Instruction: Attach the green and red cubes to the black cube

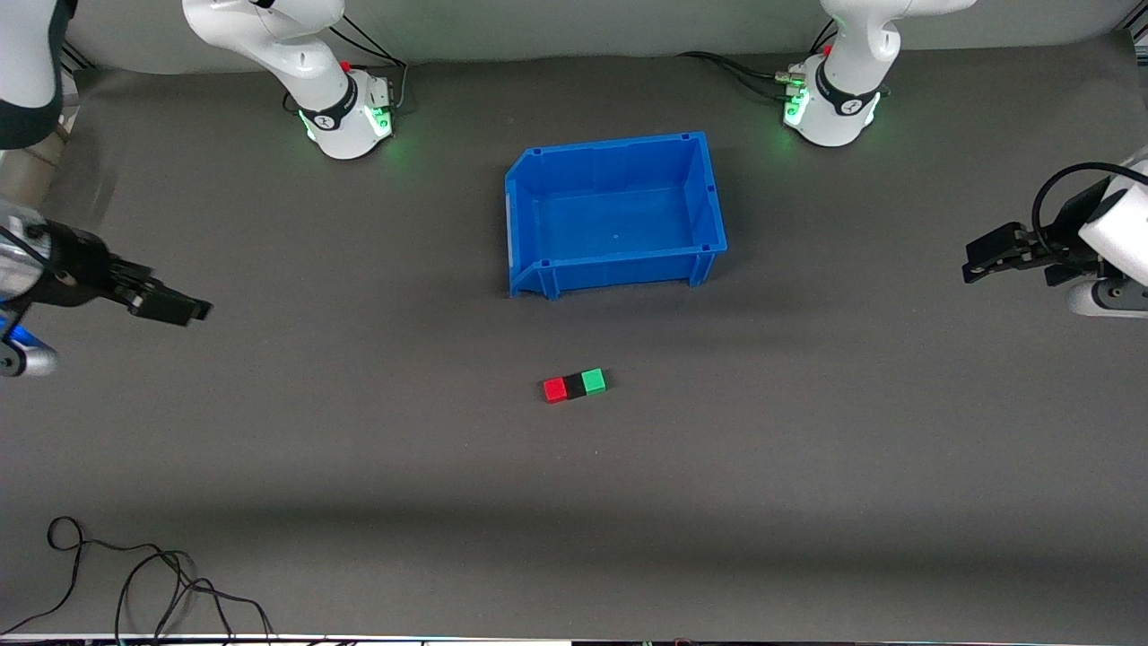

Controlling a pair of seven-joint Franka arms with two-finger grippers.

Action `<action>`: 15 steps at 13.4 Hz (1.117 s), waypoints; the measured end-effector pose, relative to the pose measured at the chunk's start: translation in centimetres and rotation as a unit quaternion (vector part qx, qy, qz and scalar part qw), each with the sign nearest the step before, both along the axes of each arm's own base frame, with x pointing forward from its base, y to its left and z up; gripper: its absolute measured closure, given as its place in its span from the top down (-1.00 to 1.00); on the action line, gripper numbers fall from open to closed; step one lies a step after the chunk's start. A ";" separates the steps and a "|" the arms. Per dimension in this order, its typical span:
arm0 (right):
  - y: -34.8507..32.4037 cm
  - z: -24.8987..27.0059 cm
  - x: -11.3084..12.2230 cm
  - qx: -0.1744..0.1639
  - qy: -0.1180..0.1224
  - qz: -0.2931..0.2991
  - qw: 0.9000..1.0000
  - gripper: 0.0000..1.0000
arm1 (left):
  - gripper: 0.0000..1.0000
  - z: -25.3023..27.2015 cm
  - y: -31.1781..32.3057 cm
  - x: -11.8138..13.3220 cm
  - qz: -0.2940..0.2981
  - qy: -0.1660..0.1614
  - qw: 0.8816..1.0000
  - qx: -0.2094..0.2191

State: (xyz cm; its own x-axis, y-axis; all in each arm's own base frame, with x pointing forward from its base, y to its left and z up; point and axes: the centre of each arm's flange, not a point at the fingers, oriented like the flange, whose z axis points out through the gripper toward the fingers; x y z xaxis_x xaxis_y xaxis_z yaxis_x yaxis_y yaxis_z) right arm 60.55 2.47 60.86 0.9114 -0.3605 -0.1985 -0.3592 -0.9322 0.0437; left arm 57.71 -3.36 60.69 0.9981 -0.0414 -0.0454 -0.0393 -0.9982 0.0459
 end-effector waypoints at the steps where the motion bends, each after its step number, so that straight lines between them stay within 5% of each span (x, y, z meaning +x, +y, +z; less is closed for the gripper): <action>1: -0.9 -0.2 -0.4 -0.004 0.000 0.045 0.999 0.99 | 1.00 0.0 0.1 0.0 0.001 0.000 1.000 0.001; 7: -3.4 -1.9 -2.1 0.007 -0.067 0.131 0.989 1.00 | 1.00 0.0 0.6 0.0 0.007 0.000 1.000 0.003; 15: -3.1 -2.0 -3.2 0.011 -0.074 0.137 0.988 1.00 | 1.00 -0.6 0.7 -0.1 0.006 0.008 1.000 0.010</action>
